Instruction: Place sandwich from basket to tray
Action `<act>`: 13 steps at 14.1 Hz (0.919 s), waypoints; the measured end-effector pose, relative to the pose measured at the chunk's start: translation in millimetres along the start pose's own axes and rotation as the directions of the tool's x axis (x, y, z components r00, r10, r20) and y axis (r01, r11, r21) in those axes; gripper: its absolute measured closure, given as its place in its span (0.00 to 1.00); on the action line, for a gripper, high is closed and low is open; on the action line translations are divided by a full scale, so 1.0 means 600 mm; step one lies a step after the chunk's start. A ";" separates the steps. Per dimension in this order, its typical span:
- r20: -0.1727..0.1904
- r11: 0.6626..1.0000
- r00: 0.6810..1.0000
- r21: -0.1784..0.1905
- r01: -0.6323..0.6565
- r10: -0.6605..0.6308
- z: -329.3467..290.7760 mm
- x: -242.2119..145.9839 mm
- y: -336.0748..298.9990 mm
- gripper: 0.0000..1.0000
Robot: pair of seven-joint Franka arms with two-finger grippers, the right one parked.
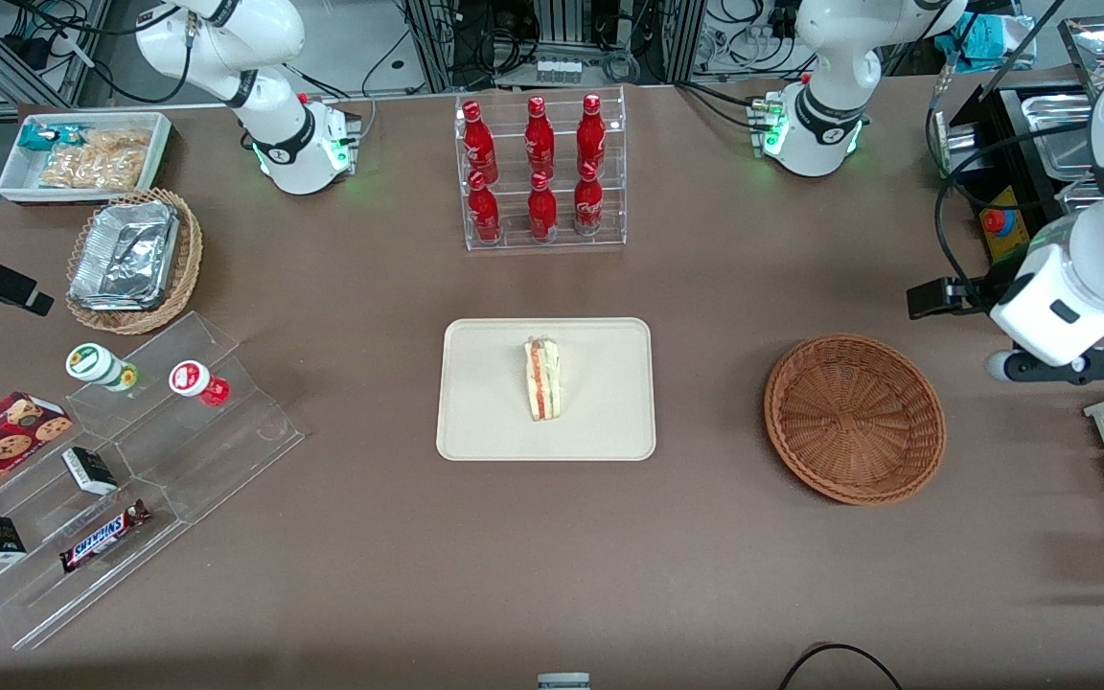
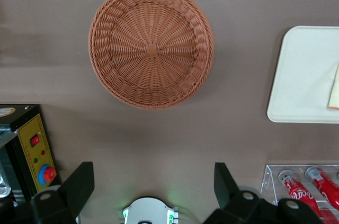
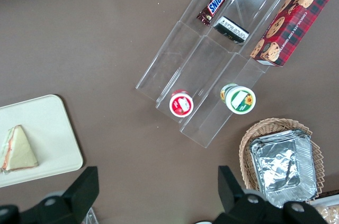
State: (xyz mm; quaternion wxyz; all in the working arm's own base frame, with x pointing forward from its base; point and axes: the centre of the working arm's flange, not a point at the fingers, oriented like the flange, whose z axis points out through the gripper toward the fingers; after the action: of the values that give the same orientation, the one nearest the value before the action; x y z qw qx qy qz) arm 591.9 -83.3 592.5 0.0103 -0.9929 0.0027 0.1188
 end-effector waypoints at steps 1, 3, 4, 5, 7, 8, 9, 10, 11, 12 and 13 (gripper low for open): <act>0.018 1.000 1.000 0.007 -0.011 0.011 -0.008 -0.018 0.010 0.00; 0.043 0.999 0.999 0.025 -0.031 0.030 -0.026 -0.055 0.030 0.00; 0.036 0.999 0.999 0.033 -0.040 0.038 -0.036 -0.071 0.043 0.00; 0.027 0.998 0.999 0.041 -0.047 0.045 -0.046 -0.085 0.053 0.00; 0.019 0.996 0.998 0.059 -0.063 0.062 -0.052 -0.110 0.074 0.00; 0.015 0.994 0.997 0.077 -0.074 0.073 -0.051 -0.122 0.089 0.00; 0.003 0.992 0.997 0.097 -0.077 0.077 -0.050 -0.132 0.099 0.00; -0.001 0.991 0.997 0.115 -0.071 0.072 -0.048 -0.143 0.102 0.00; 0.002 0.990 0.998 0.126 -0.061 0.061 -0.046 -0.157 0.096 0.00; 0.008 0.990 0.999 0.134 -0.049 0.048 -0.042 -0.170 0.087 0.00; 0.009 0.990 0.999 0.138 -0.038 0.037 -0.038 -0.181 0.078 0.00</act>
State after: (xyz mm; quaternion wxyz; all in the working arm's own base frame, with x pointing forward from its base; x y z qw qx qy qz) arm 491.1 -130.5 639.5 0.0765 -0.9892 0.0296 0.1216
